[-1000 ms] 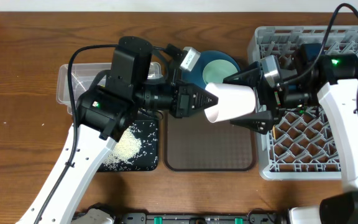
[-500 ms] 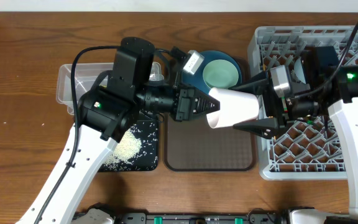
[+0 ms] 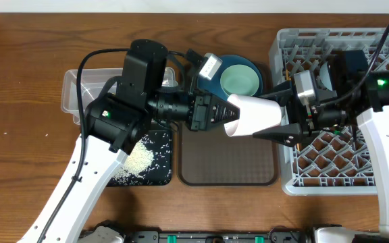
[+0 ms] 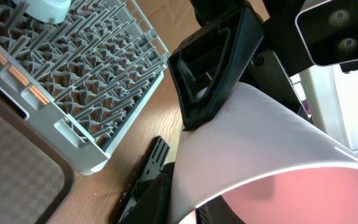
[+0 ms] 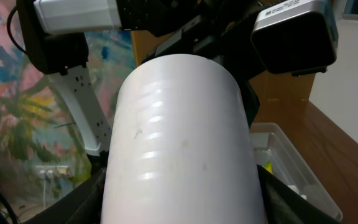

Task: Sort waste into correct bins and load items into the dishwasher rack
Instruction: 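Open the left gripper and pull it back from the cup, then carry the pink cup into the grey rack with the right gripper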

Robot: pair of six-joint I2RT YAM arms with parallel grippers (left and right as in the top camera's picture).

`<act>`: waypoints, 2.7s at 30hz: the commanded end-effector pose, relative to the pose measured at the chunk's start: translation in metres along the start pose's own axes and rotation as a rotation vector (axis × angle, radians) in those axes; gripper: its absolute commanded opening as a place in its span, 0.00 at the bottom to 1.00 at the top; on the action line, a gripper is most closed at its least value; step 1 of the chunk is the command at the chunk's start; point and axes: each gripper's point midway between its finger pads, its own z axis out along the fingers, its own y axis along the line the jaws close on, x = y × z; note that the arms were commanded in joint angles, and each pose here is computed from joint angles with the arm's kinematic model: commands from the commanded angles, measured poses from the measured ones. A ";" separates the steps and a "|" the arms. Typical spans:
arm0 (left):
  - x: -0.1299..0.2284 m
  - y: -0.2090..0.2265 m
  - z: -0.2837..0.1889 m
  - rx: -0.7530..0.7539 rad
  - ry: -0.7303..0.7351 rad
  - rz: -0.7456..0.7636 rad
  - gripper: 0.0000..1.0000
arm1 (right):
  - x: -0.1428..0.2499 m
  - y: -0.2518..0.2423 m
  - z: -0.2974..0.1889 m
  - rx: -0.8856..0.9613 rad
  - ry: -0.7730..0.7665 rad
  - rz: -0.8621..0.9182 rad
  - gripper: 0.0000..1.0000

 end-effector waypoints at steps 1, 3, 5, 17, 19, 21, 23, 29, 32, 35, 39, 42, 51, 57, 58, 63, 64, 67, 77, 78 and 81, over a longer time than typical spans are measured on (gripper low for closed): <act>0.001 -0.005 0.001 0.029 0.012 0.006 0.23 | -0.005 0.000 -0.002 0.008 -0.009 -0.019 0.46; 0.000 -0.004 0.001 0.020 0.007 0.007 0.26 | -0.004 0.000 -0.002 0.009 -0.006 -0.018 0.46; -0.004 0.001 -0.001 -0.004 -0.014 0.011 0.29 | -0.002 0.000 -0.002 0.010 0.008 -0.016 0.45; -0.047 0.055 -0.075 -0.157 -0.238 -0.092 0.34 | 0.029 -0.007 -0.009 0.050 0.187 0.050 0.34; -0.046 0.061 -0.083 -0.173 -0.250 -0.121 0.34 | 0.033 -0.012 -0.013 0.077 0.206 0.088 0.33; -0.043 0.064 -0.085 -0.181 -0.249 -0.151 0.34 | 0.034 -0.020 -0.020 0.117 0.210 0.142 0.31; -0.040 0.065 -0.085 -0.183 -0.241 -0.173 0.34 | 0.034 -0.030 -0.026 0.160 0.211 0.196 0.30; -0.035 0.067 -0.084 -0.186 -0.229 -0.204 0.34 | 0.047 -0.073 -0.054 0.376 0.266 0.391 0.29; -0.033 0.068 -0.084 -0.188 -0.225 -0.215 0.35 | 0.070 -0.104 -0.081 0.618 0.366 0.555 0.27; -0.031 0.070 -0.084 -0.196 -0.223 -0.228 0.35 | 0.098 -0.126 -0.124 0.948 0.467 0.747 0.27; -0.030 0.076 -0.085 -0.228 -0.228 -0.248 0.41 | 0.124 -0.127 -0.180 1.335 0.554 0.929 0.25; -0.029 0.076 -0.085 -0.228 -0.227 -0.249 0.52 | 0.134 -0.118 -0.203 1.495 0.598 0.999 0.24; -0.030 0.076 -0.085 -0.228 -0.228 -0.249 0.80 | 0.149 -0.103 -0.228 1.655 0.676 1.066 0.22; -0.030 0.076 -0.085 -0.228 -0.228 -0.248 0.87 | 0.167 -0.101 -0.236 1.702 0.711 1.082 0.24; -0.030 0.076 -0.085 -0.228 -0.228 -0.248 0.88 | 0.170 -0.102 -0.235 1.702 0.712 1.083 0.24; -0.030 0.076 -0.085 -0.229 -0.228 -0.248 0.91 | 0.183 -0.102 -0.235 1.698 0.722 1.092 0.25; -0.030 0.076 -0.085 -0.228 -0.228 -0.248 0.92 | 0.185 -0.103 -0.235 1.698 0.723 1.094 0.25; -0.030 0.076 -0.085 -0.228 -0.228 -0.248 0.93 | 0.188 -0.104 -0.235 1.698 0.722 1.092 0.24; -0.030 0.076 -0.085 -0.228 -0.228 -0.248 0.94 | 0.207 -0.113 -0.234 1.701 0.699 1.075 0.23; -0.030 0.076 -0.085 -0.228 -0.228 -0.248 0.94 | 0.210 -0.114 -0.231 1.687 0.691 1.081 0.23; -0.030 0.076 -0.085 -0.228 -0.228 -0.248 0.94 | 0.214 -0.118 -0.224 1.649 0.661 1.088 0.23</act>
